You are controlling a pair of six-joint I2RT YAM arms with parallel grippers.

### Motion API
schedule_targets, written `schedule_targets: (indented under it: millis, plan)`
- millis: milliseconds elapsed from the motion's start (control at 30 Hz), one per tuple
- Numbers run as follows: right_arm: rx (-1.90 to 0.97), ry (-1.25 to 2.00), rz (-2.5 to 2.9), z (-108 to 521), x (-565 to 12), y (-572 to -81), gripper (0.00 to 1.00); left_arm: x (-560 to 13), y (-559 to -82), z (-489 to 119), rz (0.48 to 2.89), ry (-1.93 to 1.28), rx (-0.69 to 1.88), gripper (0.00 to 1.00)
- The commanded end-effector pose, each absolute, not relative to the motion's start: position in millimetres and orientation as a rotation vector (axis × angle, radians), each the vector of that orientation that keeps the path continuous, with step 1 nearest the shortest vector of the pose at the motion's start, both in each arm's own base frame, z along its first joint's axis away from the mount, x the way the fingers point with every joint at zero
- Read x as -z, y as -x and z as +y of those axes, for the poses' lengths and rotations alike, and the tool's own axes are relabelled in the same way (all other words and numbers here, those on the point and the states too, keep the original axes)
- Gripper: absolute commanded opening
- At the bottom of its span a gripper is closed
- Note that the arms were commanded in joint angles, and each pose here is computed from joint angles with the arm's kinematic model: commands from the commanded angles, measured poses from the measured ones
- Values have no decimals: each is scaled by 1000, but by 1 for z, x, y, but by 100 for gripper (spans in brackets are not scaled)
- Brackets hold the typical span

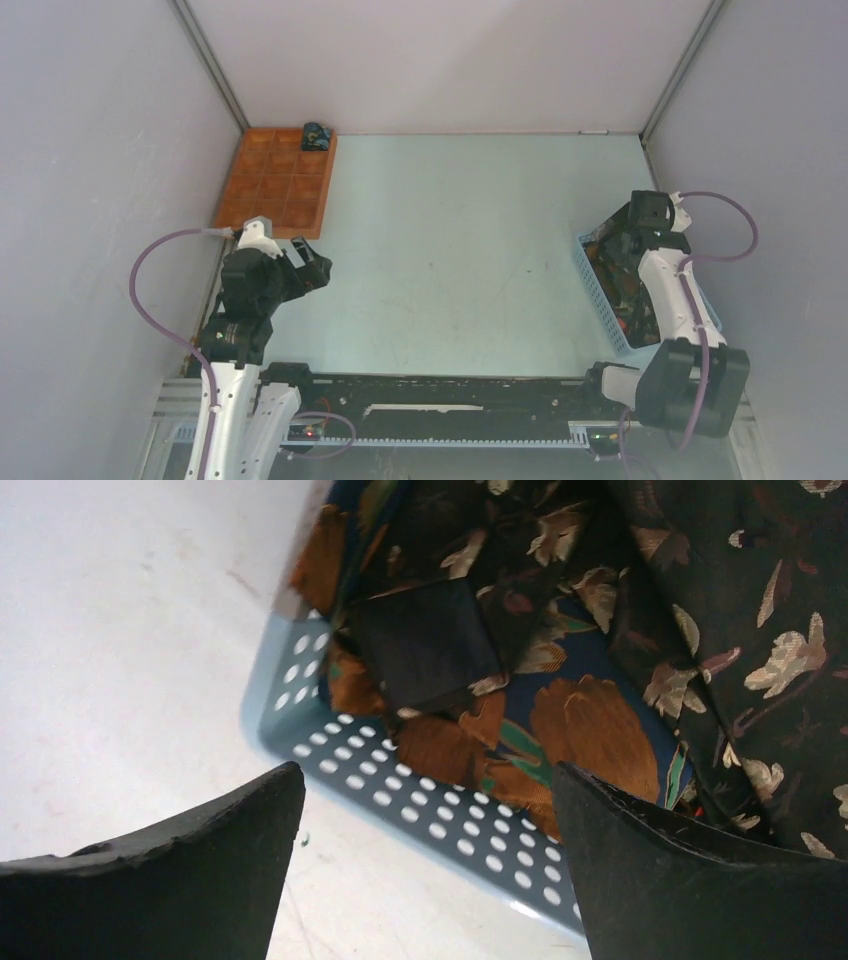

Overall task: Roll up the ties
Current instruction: Pick up the tie from the bin.

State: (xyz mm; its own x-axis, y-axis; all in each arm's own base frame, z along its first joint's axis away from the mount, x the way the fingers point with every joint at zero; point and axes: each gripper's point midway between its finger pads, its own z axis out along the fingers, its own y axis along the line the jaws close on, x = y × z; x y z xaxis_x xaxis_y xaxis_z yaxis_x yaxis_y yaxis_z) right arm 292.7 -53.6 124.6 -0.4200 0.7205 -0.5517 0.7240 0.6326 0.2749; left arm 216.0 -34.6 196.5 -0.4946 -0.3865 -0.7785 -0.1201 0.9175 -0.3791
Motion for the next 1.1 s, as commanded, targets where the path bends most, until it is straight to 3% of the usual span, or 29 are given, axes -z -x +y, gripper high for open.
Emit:
schedule_targets:
  millis: [0, 300, 500, 700, 800, 1067]
  plan:
    - [76, -1188, 2151, -77, -117, -315, 95, -205, -221, -34, 2033, 370, 351, 100]
    - [55, -1167, 2252, -87, -71, -343, 81, -205, -219, -34, 2022, 372, 351, 100]
    - [-5, -1179, 2272, -92, -57, -350, 49, -205, -220, -34, 2025, 376, 350, 100]
    - [21, -1158, 2245, -98, -69, -350, 33, -203, -220, -33, 2027, 380, 344, 100]
    - [50, -1143, 2232, -101, -80, -348, 31, -203, -220, -33, 2030, 379, 345, 100]
    - [101, -1102, 2222, -102, -92, -344, 44, -202, -220, -33, 2031, 382, 344, 100]
